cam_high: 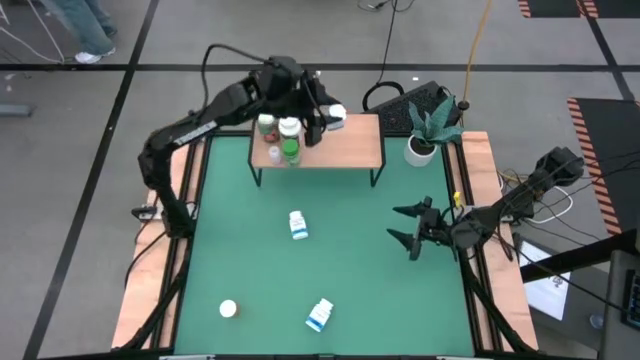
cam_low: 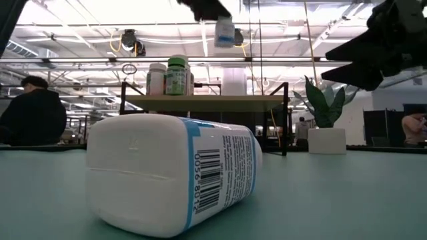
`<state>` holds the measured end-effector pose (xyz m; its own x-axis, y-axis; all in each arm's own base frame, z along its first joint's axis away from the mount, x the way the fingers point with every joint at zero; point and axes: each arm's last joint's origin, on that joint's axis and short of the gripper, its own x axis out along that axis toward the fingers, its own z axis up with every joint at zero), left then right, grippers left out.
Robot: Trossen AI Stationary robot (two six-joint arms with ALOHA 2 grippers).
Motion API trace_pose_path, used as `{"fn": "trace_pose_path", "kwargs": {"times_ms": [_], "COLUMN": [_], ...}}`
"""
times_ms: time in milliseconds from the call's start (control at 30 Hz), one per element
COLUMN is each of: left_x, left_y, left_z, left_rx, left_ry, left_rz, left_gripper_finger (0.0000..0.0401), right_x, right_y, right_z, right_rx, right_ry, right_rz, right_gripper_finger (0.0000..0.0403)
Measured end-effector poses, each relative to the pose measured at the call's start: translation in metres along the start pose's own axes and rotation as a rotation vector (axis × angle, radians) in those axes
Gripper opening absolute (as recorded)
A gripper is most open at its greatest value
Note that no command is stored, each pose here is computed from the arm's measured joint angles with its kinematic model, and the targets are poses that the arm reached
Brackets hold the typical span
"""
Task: Pick and place medicine bottles onto shelf by color
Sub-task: Put the bottom right white blue medicine bottle on the shelf
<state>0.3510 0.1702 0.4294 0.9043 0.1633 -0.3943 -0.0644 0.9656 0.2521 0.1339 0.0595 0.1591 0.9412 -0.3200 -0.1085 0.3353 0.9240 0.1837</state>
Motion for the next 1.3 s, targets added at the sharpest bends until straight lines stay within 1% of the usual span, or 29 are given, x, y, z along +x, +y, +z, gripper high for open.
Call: {"fn": "trace_pose_path", "kwargs": {"times_ms": [100,233,433,533,700,833,967,1100,1300], "left_x": [0.008,0.014,0.026,0.030,0.034,0.033,0.031,0.039,0.047], "left_y": [0.021,0.042,0.061,0.068,0.068,0.068,0.069,0.069,0.069], "left_z": [-0.018,-0.037,-0.061,-0.071,-0.082,-0.083,-0.085,-0.093,-0.097], "left_rx": [-0.013,-0.031,-0.003,0.002,0.018,0.052,0.044,0.038,0.089], "left_ry": [0.022,0.052,0.105,0.138,0.191,0.203,0.216,0.233,0.232], "left_rz": [-0.023,-0.057,-0.051,-0.054,-0.081,-0.092,-0.095,-0.112,-0.124], "left_gripper_finger": [0.0186,0.0186,0.0186,0.0186,0.0186,0.0186,0.0186,0.0186,0.0186], "right_x": [0.005,0.011,0.019,0.023,0.028,0.031,0.033,0.035,0.037], "right_y": [-0.003,-0.009,-0.021,-0.027,-0.033,-0.038,-0.042,-0.046,-0.053], "right_z": [0.002,0.004,0.008,0.009,0.009,0.010,0.015,0.021,0.026], "right_rx": [-0.017,-0.086,-0.172,-0.195,-0.235,-0.299,-0.325,-0.347,-0.388], "right_ry": [-0.001,-0.005,-0.014,-0.009,0.017,0.018,-0.013,-0.051,-0.078], "right_rz": [0.011,-0.023,-0.112,-0.120,-0.092,-0.130,-0.165,-0.197,-0.256], "right_gripper_finger": [0.0334,0.0334,0.0334,0.0334,0.0334,0.0334,0.0334,0.0334,0.0334]}}
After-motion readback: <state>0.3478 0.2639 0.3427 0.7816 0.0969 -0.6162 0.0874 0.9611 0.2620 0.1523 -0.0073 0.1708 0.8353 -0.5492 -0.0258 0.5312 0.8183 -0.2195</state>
